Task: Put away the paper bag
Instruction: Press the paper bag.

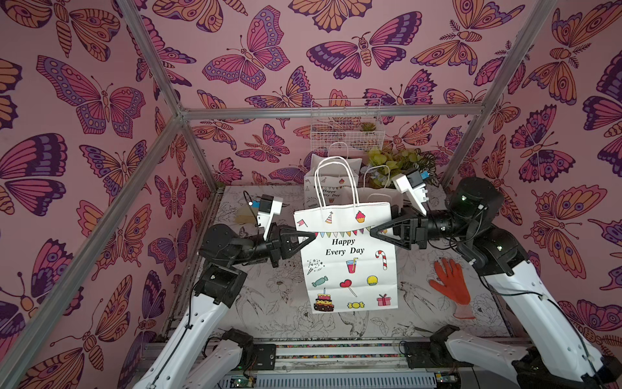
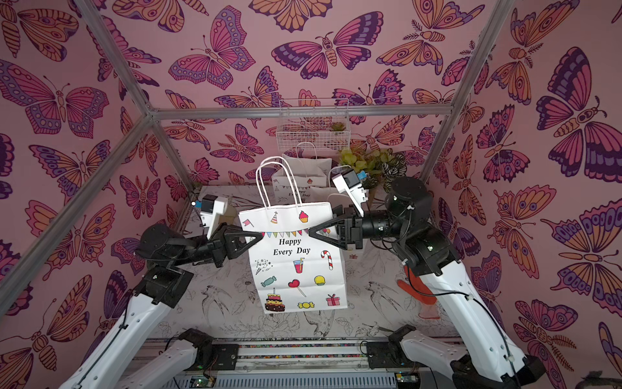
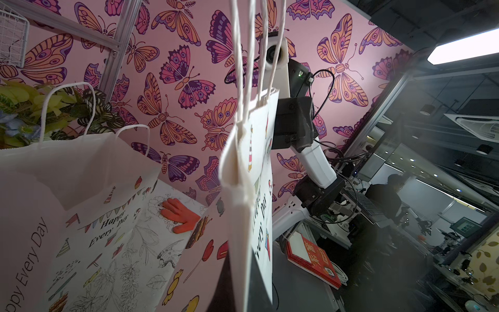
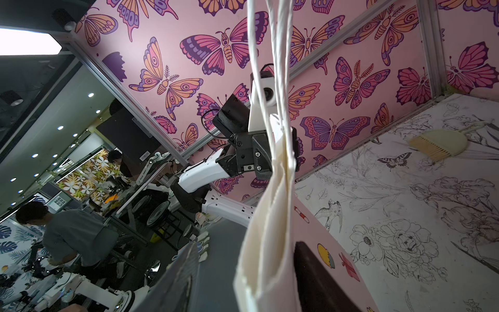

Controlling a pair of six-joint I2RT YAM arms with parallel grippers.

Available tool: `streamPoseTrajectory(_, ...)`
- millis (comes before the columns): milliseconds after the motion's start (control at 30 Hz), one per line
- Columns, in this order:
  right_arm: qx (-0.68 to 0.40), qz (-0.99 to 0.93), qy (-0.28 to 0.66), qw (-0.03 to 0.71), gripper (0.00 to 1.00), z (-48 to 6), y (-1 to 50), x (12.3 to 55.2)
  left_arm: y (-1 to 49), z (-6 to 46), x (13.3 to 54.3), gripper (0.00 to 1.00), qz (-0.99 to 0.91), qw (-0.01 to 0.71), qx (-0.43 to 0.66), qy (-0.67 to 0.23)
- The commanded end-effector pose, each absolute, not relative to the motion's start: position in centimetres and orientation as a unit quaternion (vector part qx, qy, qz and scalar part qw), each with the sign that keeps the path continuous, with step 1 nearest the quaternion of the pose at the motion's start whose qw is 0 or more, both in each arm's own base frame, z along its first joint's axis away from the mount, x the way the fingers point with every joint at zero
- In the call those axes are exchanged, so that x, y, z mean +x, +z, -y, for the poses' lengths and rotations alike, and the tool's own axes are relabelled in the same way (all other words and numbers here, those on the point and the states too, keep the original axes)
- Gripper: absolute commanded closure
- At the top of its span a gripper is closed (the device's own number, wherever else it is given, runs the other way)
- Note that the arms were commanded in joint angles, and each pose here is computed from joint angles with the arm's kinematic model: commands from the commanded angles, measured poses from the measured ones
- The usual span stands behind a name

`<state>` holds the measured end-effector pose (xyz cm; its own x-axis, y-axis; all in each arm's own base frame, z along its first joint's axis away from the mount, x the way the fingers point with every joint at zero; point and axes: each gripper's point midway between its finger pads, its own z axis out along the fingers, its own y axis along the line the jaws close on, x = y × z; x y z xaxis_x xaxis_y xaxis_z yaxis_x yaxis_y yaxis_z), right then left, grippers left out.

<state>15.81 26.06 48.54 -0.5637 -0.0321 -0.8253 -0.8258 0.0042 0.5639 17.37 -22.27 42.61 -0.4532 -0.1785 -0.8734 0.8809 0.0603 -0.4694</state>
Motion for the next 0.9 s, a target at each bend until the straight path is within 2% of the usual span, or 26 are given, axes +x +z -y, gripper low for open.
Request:
streamPoseTrajectory(0,-0.350,-0.624,0.598,0.360,0.45,-25.9,50.3,16.1,42.5,22.2,17.7,1.00,-0.589,0.439,0.297,-0.610)
streamPoseTrajectory(133,-0.347,-0.634,0.583,0.372,0.53,-26.0,50.3,16.9,42.4,22.2,17.8,1.00,-0.590,0.438,0.297,-0.610)
streamPoseTrajectory(200,-0.344,-0.639,0.576,0.376,0.64,-25.9,50.0,17.1,42.4,22.2,17.9,1.00,-0.591,0.440,0.296,-0.608)
streamPoseTrajectory(267,-0.342,-0.643,0.574,0.375,0.70,-25.8,49.6,17.1,42.3,22.2,17.9,1.00,-0.592,0.441,0.295,-0.607)
streamPoseTrajectory(333,-0.339,-0.645,0.575,0.371,0.70,-25.8,49.1,17.0,42.3,22.2,18.0,1.00,-0.592,0.442,0.293,-0.607)
streamPoseTrajectory(400,-0.336,-0.649,0.577,0.364,0.61,-25.8,48.4,17.0,42.4,22.1,18.0,1.00,-0.592,0.443,0.293,-0.606)
streamPoseTrajectory(467,-0.333,-0.653,0.578,0.358,0.60,-25.8,47.9,16.9,42.5,22.1,17.9,1.00,-0.591,0.444,0.294,-0.606)
streamPoseTrajectory(533,-0.330,-0.654,0.579,0.357,0.67,-25.7,47.5,16.9,42.5,22.1,17.9,1.00,-0.591,0.444,0.293,-0.606)
streamPoseTrajectory(600,-0.327,-0.656,0.579,0.357,0.84,-25.7,47.3,16.8,42.5,22.1,18.0,1.00,-0.592,0.444,0.293,-0.606)
streamPoseTrajectory(633,-0.327,-0.656,0.579,0.358,0.89,-25.6,47.2,16.8,42.5,22.1,17.9,1.00,-0.592,0.444,0.292,-0.606)
streamPoseTrajectory(700,-0.326,-0.655,0.578,0.360,0.94,-25.5,47.3,16.7,42.5,22.1,17.9,1.00,-0.591,0.444,0.292,-0.607)
streamPoseTrajectory(733,-0.326,-0.655,0.579,0.360,0.93,-25.5,47.3,16.7,42.5,22.1,18.0,1.00,-0.592,0.444,0.292,-0.606)
streamPoseTrajectory(767,-0.326,-0.653,0.583,0.357,0.85,-25.6,47.3,16.6,42.5,22.1,17.9,1.00,-0.592,0.444,0.292,-0.606)
streamPoseTrajectory(833,-0.330,-0.647,0.592,0.351,0.60,-25.7,47.3,16.3,42.6,22.1,17.9,1.00,-0.591,0.444,0.292,-0.606)
streamPoseTrajectory(867,-0.329,-0.646,0.595,0.347,0.53,-25.8,47.1,16.2,42.6,22.1,17.9,1.00,-0.591,0.444,0.293,-0.607)
